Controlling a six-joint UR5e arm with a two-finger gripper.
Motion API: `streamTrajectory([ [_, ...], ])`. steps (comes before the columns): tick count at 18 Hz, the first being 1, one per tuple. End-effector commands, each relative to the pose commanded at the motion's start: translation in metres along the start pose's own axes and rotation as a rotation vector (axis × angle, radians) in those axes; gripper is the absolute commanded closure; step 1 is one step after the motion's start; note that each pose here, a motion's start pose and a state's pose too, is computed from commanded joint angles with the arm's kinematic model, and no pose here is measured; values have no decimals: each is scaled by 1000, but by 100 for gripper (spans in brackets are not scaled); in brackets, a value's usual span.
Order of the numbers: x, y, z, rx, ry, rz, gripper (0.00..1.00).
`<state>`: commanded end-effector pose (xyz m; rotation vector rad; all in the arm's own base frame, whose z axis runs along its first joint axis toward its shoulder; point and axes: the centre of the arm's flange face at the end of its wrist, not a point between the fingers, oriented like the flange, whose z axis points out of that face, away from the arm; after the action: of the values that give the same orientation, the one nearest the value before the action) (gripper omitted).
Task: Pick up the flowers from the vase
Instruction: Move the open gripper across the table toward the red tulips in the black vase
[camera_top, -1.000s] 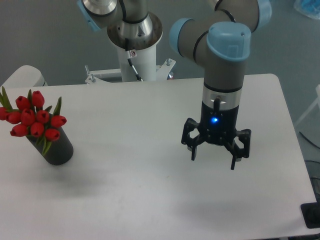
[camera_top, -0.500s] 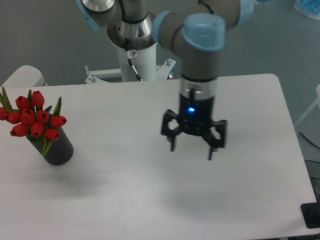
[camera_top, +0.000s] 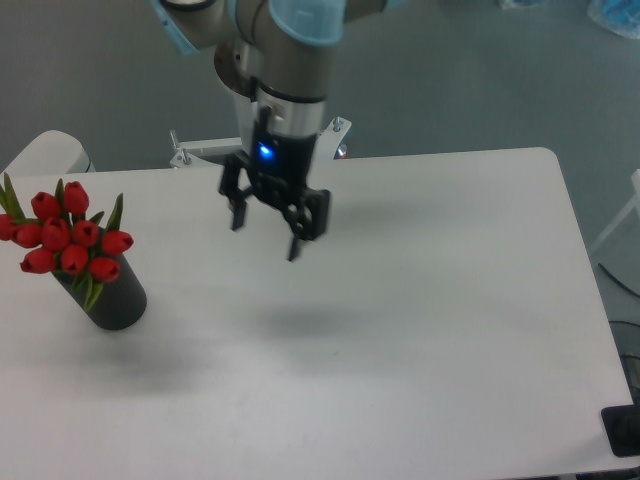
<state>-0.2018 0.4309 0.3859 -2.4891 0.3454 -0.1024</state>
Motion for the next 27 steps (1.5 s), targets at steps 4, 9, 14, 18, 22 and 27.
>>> streamTrajectory([
  [4, 32, -6, 8, 101, 118, -273, 0],
  [9, 63, 3, 10, 136, 164, -252, 0],
  [14, 71, -12, 41, 128, 225, 29, 0],
  [18, 76, -22, 56, 118, 256, 81, 0],
  [22, 77, -25, 56, 130, 258, 84, 3],
  [27, 72, -18, 69, 109, 280, 19, 2],
])
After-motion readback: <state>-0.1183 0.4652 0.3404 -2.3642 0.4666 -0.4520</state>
